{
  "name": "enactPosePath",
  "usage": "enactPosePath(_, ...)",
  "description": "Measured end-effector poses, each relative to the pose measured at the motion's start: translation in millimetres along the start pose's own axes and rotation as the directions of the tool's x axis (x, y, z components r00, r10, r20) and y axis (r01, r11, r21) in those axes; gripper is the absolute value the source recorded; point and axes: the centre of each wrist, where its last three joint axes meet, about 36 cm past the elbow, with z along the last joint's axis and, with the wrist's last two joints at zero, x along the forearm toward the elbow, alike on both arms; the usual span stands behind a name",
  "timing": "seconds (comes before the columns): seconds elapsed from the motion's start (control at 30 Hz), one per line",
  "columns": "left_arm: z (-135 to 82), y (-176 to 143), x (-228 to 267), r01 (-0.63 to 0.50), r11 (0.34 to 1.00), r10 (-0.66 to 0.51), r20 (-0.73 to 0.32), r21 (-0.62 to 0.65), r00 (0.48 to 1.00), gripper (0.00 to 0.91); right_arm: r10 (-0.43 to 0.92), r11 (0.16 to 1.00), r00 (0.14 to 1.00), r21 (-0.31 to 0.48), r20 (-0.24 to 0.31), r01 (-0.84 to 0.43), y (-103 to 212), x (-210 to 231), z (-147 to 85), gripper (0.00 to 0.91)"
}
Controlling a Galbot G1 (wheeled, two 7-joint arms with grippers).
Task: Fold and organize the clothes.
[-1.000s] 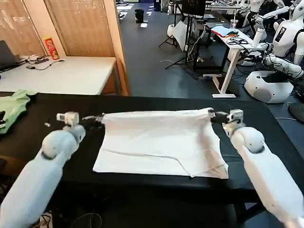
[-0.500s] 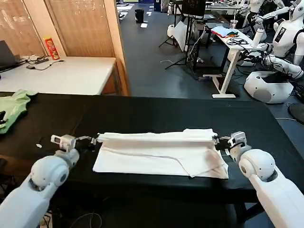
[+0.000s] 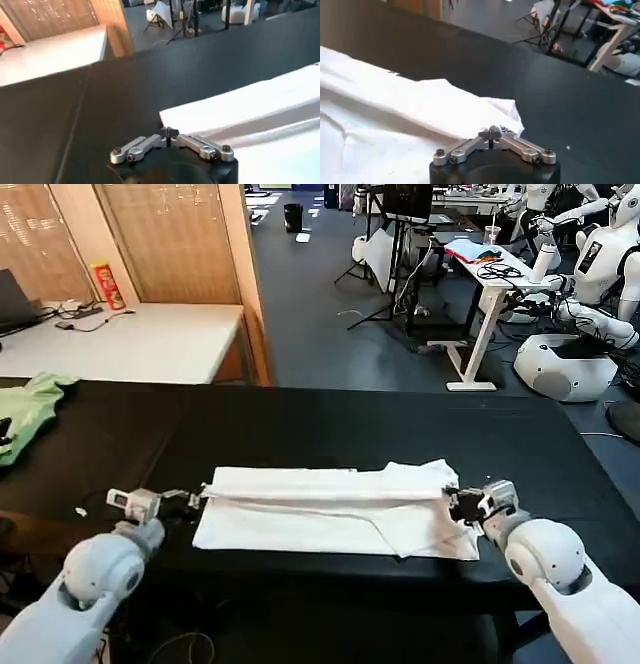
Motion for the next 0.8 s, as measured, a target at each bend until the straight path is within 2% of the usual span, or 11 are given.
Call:
enactPosePath(0.2, 0, -5, 15, -0.002, 1.0, 0.002, -0.028, -0.004, 1.0, 0.878, 0.025, 0.999, 0.999, -0.036, 0.026, -0.024, -4, 10, -5, 0.878)
enactPosePath(0.43, -22, -3, 27, -0.014, 0.995, 0.007, 0.077, 0.099, 0.997, 0.878, 0.097, 0.985, 0.993, -0.148, 0.067, -0.087, -15, -9, -12, 0.878)
enactPosePath(0.6, -29, 5, -1, -0.051, 0.978, 0.026, 0.124, 0.204, 0.992, 0.878, 0.131, 0.976, 0.987, -0.189, 0.096, -0.111, -11, -44, -9, 0.878)
enactPosePath(0.8, -22, 3, -38, -0.076, 0.951, 0.052, 0.089, 0.301, 0.995, 0.878, 0.149, 0.961, 0.985, -0.248, 0.083, -0.124, -12, -74, -7, 0.878)
